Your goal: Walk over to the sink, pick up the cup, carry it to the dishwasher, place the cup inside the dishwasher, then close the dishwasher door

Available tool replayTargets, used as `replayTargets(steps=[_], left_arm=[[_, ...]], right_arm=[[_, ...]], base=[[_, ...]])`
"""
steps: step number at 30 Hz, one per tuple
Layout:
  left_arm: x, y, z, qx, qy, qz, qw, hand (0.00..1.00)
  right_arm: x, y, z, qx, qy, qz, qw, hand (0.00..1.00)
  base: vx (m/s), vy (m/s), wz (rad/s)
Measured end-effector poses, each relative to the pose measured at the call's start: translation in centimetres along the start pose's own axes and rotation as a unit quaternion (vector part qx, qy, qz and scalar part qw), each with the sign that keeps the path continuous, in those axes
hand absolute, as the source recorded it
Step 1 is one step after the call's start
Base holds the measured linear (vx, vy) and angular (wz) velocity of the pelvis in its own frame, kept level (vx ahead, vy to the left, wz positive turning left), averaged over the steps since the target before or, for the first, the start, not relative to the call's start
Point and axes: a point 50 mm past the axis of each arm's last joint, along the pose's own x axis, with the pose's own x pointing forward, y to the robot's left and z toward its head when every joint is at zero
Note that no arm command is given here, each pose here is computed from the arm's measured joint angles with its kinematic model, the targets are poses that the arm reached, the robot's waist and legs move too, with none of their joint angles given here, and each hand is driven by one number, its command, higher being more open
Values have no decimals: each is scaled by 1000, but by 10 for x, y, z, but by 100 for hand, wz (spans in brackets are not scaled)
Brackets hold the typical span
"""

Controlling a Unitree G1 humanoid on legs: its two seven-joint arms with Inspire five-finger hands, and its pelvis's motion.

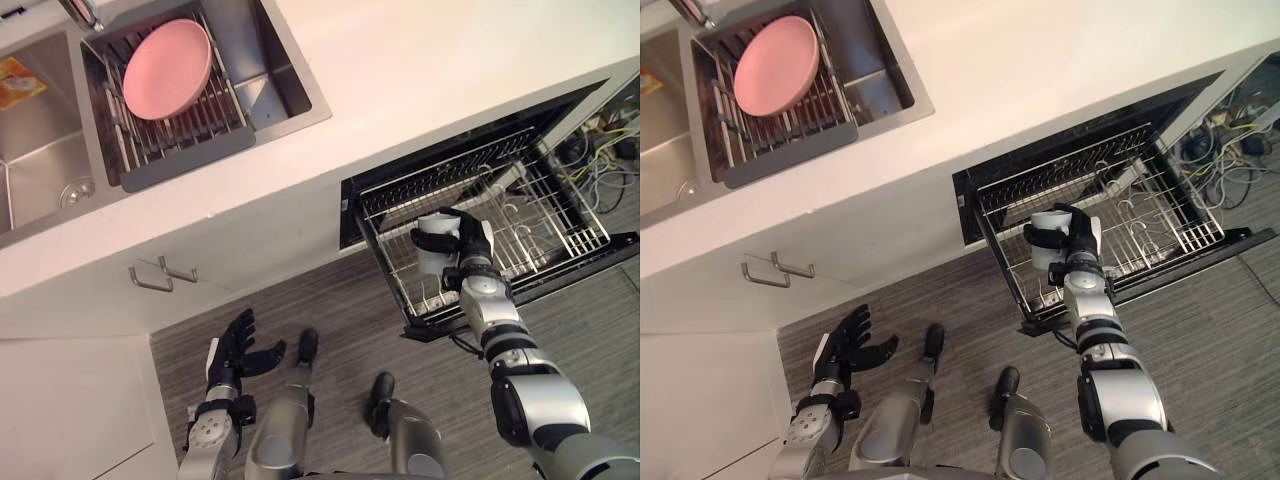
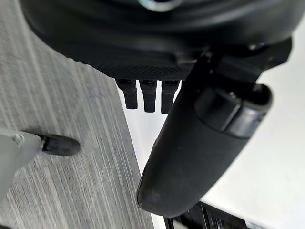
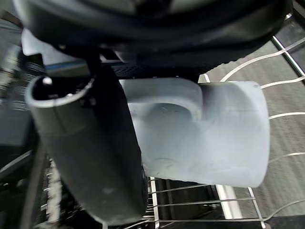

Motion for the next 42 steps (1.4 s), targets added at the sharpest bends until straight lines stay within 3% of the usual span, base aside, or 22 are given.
replayTargets(steps=[8, 15, 19, 21, 30, 34, 42], left_arm=[[12, -16, 11, -19, -16, -3, 1000, 90], [14, -18, 10, -17, -15, -2, 1000, 90], [12, -16, 2, -13, 2, 3, 1000, 90], [9, -13, -2, -11, 9, 6, 1000, 90], [-5, 0, -39, 19, 90, 9, 996, 90], [-14, 8, -49, 25, 107, 22, 994, 90], [-25, 2, -71, 15, 154, 32, 987, 90]], right_arm=[[2, 0, -7, 10, 40, -16, 999, 90], [-4, 7, 10, 27, -18, -10, 999, 90], [-32, 7, 28, 46, -130, 1, 990, 90], [-52, 4, 18, 54, -154, 5, 987, 90], [-110, 0, -38, 54, -116, 36, 991, 90], [-127, 2, -32, 61, -149, 56, 985, 90], [-145, -17, 3, 91, -245, 1, 965, 90]], base=[[33, -21, 3], [4, -16, -5], [5, -4, -1], [11, -16, 1], [61, -20, 5], [-8, -26, -2], [-33, 59, 54]])
